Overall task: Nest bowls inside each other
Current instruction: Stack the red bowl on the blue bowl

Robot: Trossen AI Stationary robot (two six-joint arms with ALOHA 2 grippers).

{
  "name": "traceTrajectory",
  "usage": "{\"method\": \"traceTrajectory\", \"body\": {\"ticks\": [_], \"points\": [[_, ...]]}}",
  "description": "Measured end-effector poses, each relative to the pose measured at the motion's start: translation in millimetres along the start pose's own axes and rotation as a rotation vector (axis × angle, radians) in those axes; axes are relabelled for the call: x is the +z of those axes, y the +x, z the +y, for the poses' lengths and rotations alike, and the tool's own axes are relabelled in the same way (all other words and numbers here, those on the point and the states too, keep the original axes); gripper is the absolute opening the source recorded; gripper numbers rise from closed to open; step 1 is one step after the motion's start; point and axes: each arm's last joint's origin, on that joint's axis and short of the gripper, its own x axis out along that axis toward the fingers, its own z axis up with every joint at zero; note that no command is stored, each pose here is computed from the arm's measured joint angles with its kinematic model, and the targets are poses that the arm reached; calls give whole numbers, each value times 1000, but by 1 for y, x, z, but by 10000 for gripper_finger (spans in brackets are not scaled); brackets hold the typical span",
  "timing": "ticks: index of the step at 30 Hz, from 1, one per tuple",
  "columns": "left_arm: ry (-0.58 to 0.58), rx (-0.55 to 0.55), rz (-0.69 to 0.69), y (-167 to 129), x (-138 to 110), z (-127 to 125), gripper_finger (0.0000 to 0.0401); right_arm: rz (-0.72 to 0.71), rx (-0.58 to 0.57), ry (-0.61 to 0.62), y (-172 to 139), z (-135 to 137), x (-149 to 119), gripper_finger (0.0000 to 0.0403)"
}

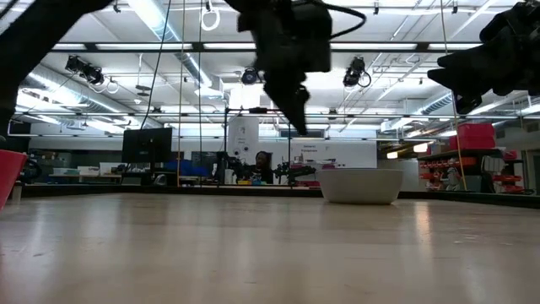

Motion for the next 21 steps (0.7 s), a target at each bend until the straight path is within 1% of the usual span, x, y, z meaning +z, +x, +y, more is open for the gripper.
{"method": "traceTrajectory", "body": {"ticks": [3, 6, 8, 12, 16, 18, 21], "points": [[-16, -7, 44, -12, -19, -26, 224, 1, 0, -3, 0, 0, 0, 133], [-39, 16, 50, -23, -48, -52, 212, 1, 0, -4, 0, 0, 0, 134], [-76, 18, 10, -33, -72, -69, 206, 1, 0, -3, 0, 0, 0, 135], [-177, -1, -128, -51, -120, -106, 199, 1, 0, 2, 0, 0, 0, 133], [-256, -86, -209, -53, -162, -153, 199, 1, 0, 3, 0, 0, 0, 135], [-279, -144, -205, -47, -178, -177, 199, 1, 0, 4, 0, 0, 0, 136], [-299, -214, -154, -38, -196, -212, 197, 1, 0, 4, 0, 0, 0, 134]]}}
